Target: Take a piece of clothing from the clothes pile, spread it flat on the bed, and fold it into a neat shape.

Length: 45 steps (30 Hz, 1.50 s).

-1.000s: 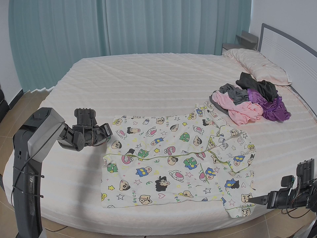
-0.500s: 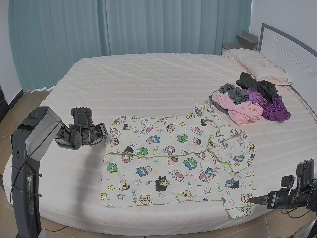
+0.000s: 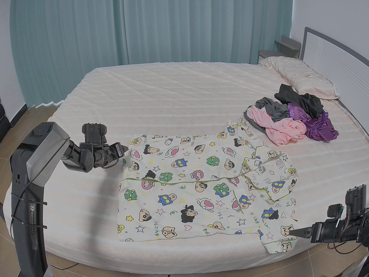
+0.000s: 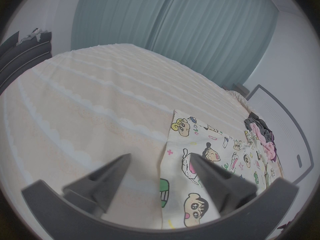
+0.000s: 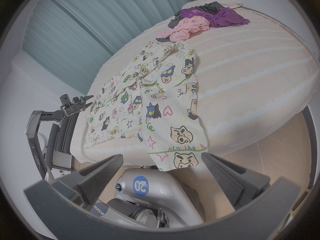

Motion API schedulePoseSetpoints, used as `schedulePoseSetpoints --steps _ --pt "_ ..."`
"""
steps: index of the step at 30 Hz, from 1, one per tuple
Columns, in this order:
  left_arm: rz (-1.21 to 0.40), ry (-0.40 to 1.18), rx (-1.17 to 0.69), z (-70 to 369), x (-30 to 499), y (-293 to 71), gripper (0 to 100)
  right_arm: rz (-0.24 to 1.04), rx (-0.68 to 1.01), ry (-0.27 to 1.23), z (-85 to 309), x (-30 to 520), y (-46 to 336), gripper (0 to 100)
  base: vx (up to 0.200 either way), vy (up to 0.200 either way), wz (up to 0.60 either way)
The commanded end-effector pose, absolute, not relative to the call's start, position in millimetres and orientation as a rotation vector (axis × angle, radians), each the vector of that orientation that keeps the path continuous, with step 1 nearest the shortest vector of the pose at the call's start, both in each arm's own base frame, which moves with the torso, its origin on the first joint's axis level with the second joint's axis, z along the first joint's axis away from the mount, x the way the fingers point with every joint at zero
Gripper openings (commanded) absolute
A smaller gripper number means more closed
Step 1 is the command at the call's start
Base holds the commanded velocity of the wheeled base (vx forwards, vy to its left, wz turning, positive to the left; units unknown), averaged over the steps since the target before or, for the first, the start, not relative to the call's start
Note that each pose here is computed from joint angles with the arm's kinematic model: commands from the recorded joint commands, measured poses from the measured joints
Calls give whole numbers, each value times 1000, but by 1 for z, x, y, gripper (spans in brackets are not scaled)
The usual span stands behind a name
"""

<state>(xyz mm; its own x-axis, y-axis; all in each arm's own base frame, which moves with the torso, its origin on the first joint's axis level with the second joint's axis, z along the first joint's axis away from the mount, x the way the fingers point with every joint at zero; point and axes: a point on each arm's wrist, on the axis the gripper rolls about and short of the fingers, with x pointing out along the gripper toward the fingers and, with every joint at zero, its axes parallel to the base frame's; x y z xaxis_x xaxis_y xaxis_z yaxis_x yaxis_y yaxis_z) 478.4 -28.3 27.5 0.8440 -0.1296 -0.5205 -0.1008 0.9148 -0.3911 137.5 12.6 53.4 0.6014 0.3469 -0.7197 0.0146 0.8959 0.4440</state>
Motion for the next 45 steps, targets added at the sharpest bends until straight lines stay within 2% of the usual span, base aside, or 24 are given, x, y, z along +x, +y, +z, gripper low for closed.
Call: schedulePoseSetpoints --steps 1,4,8,14,21,27,30,35,45 --pt "8 563 -491 68 467 -25 100 191 438 921 52 133 12 100 0 0 0" --pt "21 590 -544 95 447 -24 100 189 440 918 52 134 11 100 0 0 0" --pt "17 627 -550 102 421 -22 100 189 441 917 52 134 11 100 0 0 0" --pt "-20 714 -567 92 382 -25 100 184 457 920 52 133 11 100 0 0 0" --pt "-57 684 -601 77 334 -34 100 180 473 904 54 133 11 100 0 0 0" --pt "-80 691 -660 75 285 -41 100 181 475 892 55 134 11 100 -200 0 0" --pt "-101 736 -659 65 260 -44 100 183 474 881 57 137 11 100 0 0 0" --pt "-100 817 -687 52 241 -54 100 182 476 875 57 137 11 100 0 0 0" --pt "-117 866 -741 49 234 -73 100 169 541 838 60 142 12 100 0 0 0"
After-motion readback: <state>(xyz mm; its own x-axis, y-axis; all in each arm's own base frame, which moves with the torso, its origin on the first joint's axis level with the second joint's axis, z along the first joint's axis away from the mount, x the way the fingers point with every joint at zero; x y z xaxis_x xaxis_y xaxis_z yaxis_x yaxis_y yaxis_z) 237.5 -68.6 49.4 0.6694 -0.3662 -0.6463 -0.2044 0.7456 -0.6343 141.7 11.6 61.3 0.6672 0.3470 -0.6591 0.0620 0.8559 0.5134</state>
